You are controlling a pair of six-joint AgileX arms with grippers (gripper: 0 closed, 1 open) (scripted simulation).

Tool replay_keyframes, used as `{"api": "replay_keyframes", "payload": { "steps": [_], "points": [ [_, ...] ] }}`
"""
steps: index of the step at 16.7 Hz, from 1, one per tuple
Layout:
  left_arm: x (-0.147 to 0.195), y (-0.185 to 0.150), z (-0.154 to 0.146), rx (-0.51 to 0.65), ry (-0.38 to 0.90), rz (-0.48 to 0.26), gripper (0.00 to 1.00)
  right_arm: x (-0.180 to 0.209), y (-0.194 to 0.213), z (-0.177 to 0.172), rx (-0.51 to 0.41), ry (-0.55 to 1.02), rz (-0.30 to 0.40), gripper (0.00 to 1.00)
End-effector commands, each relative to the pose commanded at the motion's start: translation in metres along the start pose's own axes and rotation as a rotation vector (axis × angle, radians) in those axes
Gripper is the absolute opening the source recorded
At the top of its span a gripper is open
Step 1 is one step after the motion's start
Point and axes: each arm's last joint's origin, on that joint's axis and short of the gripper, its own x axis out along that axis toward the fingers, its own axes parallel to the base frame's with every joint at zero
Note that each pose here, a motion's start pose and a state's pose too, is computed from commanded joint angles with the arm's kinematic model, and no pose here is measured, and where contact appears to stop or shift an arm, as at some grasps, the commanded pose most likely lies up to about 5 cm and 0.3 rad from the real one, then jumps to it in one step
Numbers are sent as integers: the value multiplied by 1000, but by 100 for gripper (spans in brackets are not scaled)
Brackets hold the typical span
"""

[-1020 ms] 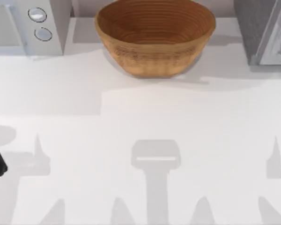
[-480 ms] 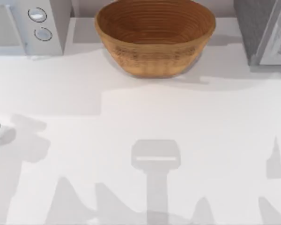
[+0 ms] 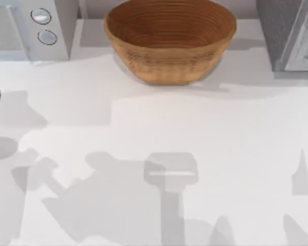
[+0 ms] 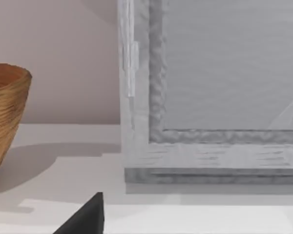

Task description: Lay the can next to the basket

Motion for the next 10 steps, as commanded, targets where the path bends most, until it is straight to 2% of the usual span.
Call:
{"api": "replay_keyframes", "payload": {
  "steps": [2, 4, 7, 10],
  "points": [
    [12, 25, 15, 54, 75, -85, 100, 0, 0, 0, 0, 0, 0, 100],
    [20, 49, 27, 90, 107, -137, 100, 0, 0, 0, 0, 0, 0, 100],
    [25, 80, 38, 114, 107, -162, 100, 0, 0, 0, 0, 0, 0, 100],
    [24, 96, 42, 118, 94, -158, 100, 0, 0, 0, 0, 0, 0, 100]
  ]
}}
